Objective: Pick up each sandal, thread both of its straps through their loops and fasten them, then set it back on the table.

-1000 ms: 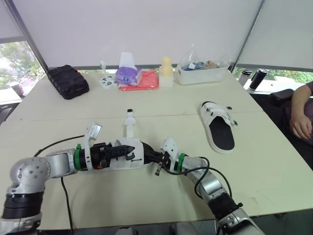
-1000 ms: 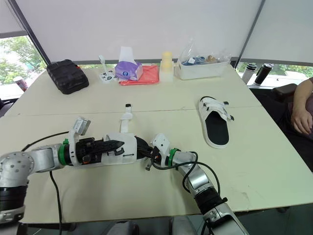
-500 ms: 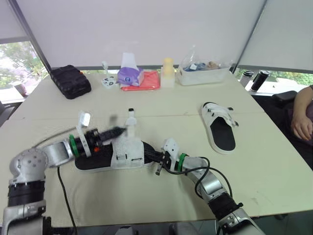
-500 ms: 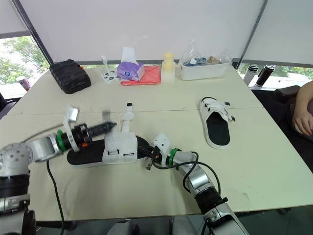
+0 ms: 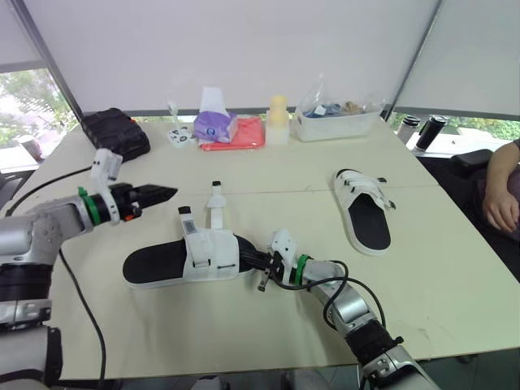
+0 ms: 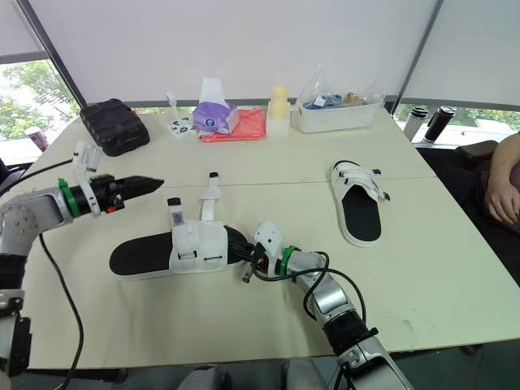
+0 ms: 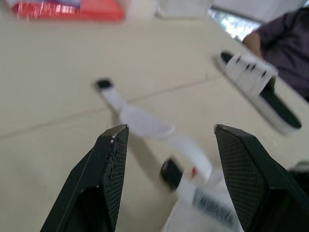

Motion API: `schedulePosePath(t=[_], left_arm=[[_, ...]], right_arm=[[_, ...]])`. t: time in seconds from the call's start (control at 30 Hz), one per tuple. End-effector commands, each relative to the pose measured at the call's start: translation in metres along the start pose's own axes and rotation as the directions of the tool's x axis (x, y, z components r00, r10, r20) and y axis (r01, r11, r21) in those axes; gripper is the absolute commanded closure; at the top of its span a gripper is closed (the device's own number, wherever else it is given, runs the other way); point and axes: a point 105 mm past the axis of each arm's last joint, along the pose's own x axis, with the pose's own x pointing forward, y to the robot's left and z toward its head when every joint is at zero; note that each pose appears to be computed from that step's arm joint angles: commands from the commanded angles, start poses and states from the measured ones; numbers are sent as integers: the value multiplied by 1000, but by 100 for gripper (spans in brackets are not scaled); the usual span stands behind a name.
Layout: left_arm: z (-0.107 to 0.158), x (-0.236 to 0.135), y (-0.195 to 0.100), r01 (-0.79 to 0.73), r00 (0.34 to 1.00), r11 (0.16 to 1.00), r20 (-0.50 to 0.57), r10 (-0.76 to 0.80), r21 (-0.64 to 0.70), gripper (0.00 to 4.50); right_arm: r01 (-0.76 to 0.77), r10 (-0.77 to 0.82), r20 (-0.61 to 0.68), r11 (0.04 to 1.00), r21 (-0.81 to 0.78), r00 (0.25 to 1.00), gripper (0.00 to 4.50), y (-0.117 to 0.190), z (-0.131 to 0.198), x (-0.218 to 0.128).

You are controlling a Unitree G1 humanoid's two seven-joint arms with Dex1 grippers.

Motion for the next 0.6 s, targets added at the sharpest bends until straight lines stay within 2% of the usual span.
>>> schedulePosePath(t=[0.03, 0.2, 0.33, 0.6], left_arm=[[-6, -3, 0, 16, 1000, 1000, -14, -16, 15, 159], [-17, 6, -9, 60, 998, 998, -26, -60, -1, 159], [-13, 16, -14, 95, 995, 995, 16, -94, -30, 159], [-15, 42, -16, 123, 992, 991, 22, -122, -59, 159]], right_arm=[[39, -9, -235, 992, 123, 972, 450, 10, -67, -17], [41, -10, -236, 991, 126, 972, 450, 10, -68, -17], [36, -5, -238, 992, 123, 971, 450, 11, -68, -17], [37, -7, -240, 992, 122, 971, 450, 11, -67, -17]])
